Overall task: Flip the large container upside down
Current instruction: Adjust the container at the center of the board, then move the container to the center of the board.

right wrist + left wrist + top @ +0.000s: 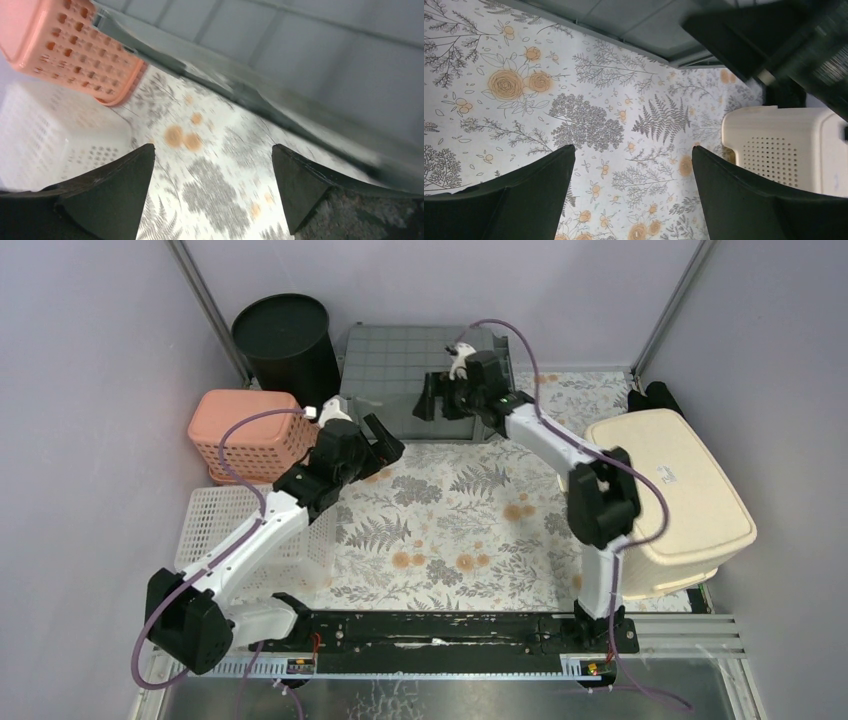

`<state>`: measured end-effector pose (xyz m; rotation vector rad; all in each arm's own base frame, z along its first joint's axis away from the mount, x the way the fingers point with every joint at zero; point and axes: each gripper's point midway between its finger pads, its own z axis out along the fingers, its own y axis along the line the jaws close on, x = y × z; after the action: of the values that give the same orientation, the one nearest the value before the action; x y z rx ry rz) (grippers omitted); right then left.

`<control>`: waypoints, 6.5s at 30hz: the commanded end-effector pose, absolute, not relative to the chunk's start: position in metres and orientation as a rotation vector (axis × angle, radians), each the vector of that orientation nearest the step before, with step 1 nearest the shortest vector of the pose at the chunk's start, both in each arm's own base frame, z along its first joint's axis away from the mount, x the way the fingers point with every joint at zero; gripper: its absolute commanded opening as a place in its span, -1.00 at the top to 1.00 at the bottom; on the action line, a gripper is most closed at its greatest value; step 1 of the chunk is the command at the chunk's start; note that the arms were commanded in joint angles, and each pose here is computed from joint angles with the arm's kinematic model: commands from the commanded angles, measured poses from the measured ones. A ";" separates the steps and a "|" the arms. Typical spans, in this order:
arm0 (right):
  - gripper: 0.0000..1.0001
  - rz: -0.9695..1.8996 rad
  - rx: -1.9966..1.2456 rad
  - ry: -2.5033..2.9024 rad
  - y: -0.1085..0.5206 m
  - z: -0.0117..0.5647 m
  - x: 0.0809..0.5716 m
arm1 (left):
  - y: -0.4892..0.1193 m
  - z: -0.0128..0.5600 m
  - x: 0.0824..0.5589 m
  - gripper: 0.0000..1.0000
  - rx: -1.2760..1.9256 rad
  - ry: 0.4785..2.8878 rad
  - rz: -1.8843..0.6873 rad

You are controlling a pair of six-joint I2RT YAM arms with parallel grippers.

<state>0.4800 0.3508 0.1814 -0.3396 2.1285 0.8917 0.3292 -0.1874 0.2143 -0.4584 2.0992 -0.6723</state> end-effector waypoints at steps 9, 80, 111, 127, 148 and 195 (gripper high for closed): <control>-0.89 0.162 -0.059 2.226 0.146 0.171 0.364 | -0.205 0.176 0.335 -1.00 -0.392 2.157 -0.574; -0.49 -0.190 0.562 2.079 -0.019 0.279 0.290 | -0.190 0.237 0.324 -1.00 -0.058 1.926 -0.694; 0.25 0.121 0.553 2.291 -0.008 0.155 0.513 | -0.216 0.220 0.330 -1.00 0.004 2.020 -0.765; 0.25 0.286 0.545 2.072 -0.015 0.141 0.658 | -0.227 0.212 0.334 -1.00 0.057 2.057 -0.722; -0.77 0.483 0.310 1.806 0.013 0.367 0.478 | -0.211 0.243 0.319 -1.00 0.046 2.020 -0.671; -0.62 0.050 0.841 2.156 -0.094 0.180 0.365 | -0.200 0.244 0.293 -1.00 0.022 2.031 -0.682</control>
<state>0.3514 -0.1035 0.1268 0.9030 2.2838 -0.0251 0.2942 -0.1988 0.2434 0.0129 2.0398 -0.6771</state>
